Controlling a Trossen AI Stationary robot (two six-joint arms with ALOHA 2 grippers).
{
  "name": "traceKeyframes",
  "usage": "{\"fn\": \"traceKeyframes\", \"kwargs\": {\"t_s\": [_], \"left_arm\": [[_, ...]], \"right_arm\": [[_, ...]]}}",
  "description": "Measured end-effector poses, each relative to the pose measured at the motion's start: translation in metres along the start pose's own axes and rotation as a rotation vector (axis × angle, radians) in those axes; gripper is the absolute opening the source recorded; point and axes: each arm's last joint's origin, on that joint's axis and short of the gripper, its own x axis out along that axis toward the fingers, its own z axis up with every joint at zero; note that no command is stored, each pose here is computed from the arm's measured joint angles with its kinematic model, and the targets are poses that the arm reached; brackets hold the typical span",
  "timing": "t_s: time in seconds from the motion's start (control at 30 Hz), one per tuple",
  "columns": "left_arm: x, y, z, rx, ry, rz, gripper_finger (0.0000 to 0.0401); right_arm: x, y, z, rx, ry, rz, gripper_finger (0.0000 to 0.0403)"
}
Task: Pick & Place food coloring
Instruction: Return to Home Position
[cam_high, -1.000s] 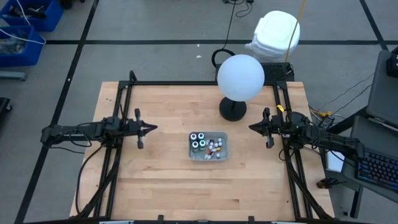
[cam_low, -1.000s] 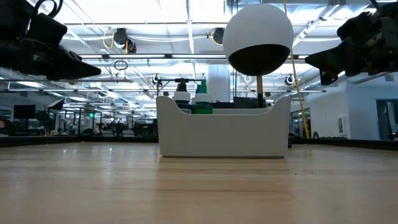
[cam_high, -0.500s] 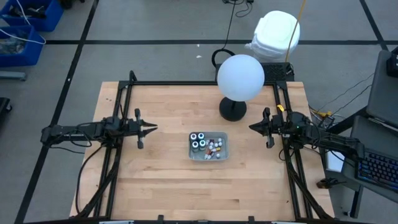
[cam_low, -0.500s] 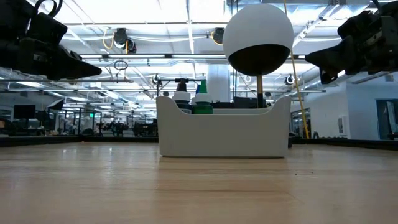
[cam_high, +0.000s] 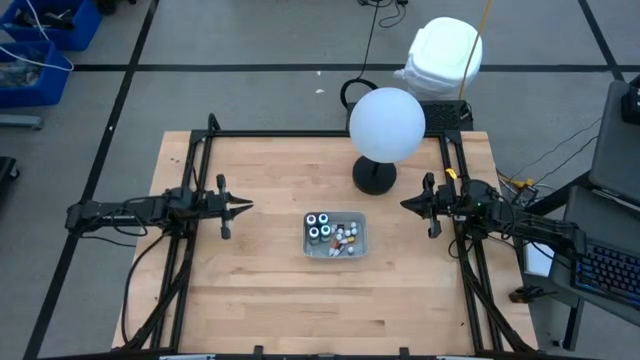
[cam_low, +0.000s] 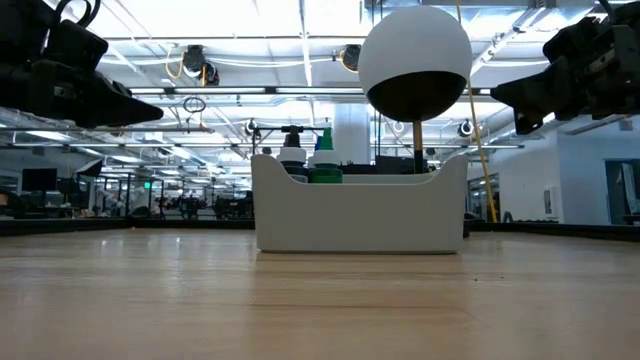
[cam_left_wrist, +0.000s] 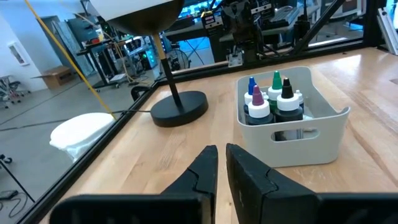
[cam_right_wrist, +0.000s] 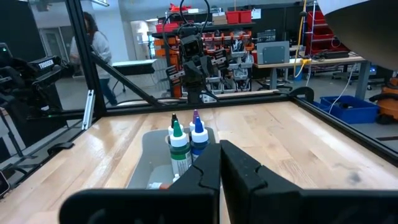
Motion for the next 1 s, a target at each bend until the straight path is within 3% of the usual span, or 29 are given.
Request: {"fn": "traceKeyframes", "kwargs": {"t_s": [1.0], "left_arm": [[0.0000, 0.0001, 0.0004, 0.001, -0.002, 0.000, 0.0047]], "right_arm": [[0.0000, 0.0000, -0.0001, 0.000, 0.000, 0.000, 0.0000]]}}
